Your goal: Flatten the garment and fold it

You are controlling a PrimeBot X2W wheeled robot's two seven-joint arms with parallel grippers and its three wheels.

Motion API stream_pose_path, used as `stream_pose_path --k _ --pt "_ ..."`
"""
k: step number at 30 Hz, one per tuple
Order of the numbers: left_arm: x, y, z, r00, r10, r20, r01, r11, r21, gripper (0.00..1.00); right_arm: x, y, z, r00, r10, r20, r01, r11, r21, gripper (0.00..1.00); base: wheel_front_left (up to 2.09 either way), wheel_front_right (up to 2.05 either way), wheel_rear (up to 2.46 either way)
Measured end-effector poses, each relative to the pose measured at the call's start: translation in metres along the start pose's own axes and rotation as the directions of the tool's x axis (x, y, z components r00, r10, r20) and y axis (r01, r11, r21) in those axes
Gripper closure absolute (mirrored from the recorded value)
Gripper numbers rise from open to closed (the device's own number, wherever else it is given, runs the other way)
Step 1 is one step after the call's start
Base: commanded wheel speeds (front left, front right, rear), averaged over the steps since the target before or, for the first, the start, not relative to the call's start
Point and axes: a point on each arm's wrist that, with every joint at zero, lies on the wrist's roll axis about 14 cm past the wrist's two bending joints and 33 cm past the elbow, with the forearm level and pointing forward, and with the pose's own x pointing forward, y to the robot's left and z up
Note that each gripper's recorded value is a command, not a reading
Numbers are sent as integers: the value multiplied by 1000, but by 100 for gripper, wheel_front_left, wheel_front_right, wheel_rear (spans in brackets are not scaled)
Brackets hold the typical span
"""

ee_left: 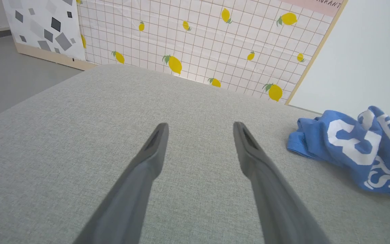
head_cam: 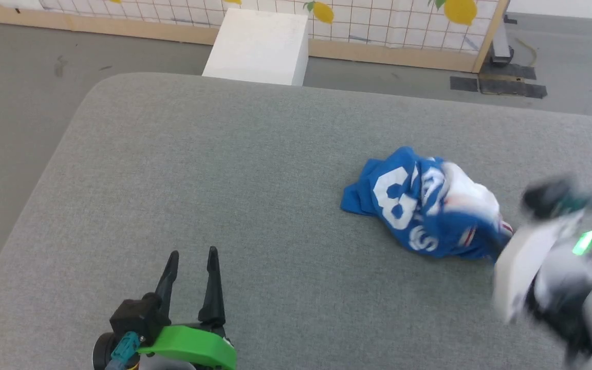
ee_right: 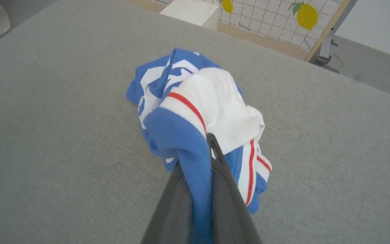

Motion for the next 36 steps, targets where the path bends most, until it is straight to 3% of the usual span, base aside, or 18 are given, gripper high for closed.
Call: stream_pose_path --k 5,7,8,9,16,24,30,33,36 --pt "-2 4 -6 1000 10 -20 -10 1000 -1 0 -2 58 -82 968 157 -194 -157 987 18 96 0 0 0" --pt "-2 5 -8 1000 14 -27 -14 1000 -3 0 -6 79 -103 945 216 -245 -215 976 28 67 0 0 0" --pt "-2 5 -9 999 15 -30 -15 1000 -4 0 -7 86 -108 938 235 -254 -234 972 34 18 0 0 0" --pt "-2 5 -10 999 17 -33 -17 1000 -9 0 -8 94 -113 930 255 -263 -254 966 37 0 0 0 0" --pt "-5 2 -10 999 5 -32 -6 1000 -20 0 -9 98 -103 936 270 -225 -265 963 50 0 0 0 0" --pt "-9 0 -3 1000 0 -12 0 1000 -24 0 -21 86 -35 968 251 -14 -248 962 113 0 0 0 0" --pt "-11 0 -6 1000 -1 -22 0 1000 -27 0 -24 17 7 993 30 118 -44 993 110 0 0 0 0" --pt "-10 -1 -9 1000 -2 -31 1 1000 -28 0 -22 -20 -7 996 -81 49 75 990 118 0 0 0 0" --pt "-8 -1 -13 999 -2 -44 1 1000 -28 0 -18 -41 -39 985 -137 -101 149 981 124 0 0 0 0"
